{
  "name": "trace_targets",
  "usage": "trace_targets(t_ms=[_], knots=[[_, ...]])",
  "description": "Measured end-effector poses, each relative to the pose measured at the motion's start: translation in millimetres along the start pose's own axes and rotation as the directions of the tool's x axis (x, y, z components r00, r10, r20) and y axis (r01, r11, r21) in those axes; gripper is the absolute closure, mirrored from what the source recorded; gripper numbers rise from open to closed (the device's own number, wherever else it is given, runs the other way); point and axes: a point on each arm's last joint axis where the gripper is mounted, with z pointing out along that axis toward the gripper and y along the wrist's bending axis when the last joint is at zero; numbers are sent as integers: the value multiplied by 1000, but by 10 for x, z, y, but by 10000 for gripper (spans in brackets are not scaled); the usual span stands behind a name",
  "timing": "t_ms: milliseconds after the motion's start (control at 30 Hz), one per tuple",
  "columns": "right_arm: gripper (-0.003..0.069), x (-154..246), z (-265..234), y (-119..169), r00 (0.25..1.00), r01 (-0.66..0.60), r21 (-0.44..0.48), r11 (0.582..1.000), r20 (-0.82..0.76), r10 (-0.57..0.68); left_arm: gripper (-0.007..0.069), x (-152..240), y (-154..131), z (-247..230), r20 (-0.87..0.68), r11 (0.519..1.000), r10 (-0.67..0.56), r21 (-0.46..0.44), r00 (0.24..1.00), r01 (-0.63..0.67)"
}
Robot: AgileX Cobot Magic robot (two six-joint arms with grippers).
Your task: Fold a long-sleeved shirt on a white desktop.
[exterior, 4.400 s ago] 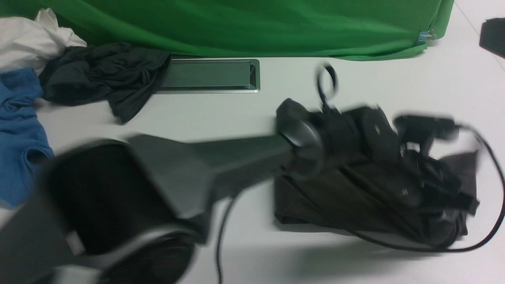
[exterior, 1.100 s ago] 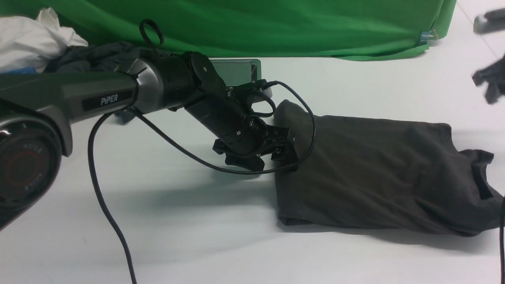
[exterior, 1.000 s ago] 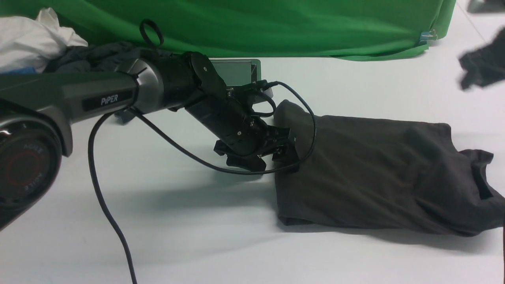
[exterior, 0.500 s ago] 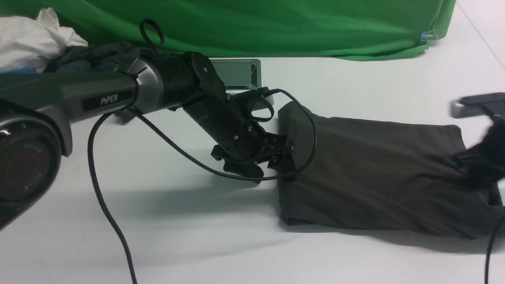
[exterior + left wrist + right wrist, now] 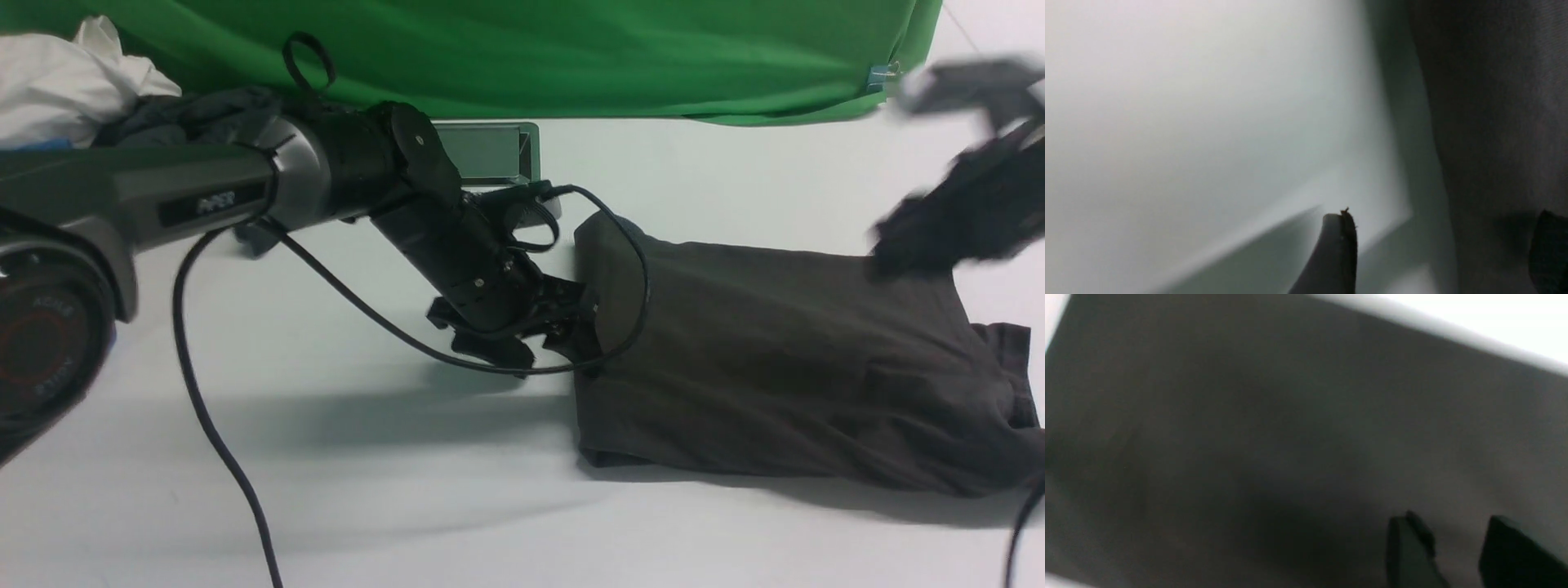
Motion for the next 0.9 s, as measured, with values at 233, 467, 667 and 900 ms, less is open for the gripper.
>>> trace_targets(t_ms=[233,467,667,900], knots=[[639,89,640,240,986,78,-64,995,-145,-87,174,-18,97,-857,177,999,-3,-36,984,10],[640,-236,1052,698,967,207,-95,974,-128,-219,554,223,118,-1818,336,993,9,-114,942,31],[640,-558,1269,1301,955,293,-122,948,-19,-297,608,437,47,-2300,433,972,36,-223,900,69],[640,-819,1406,1582,988,153,-169,974,42,-148,608,517,-3,-2426,452,966,57,-252,890,67]])
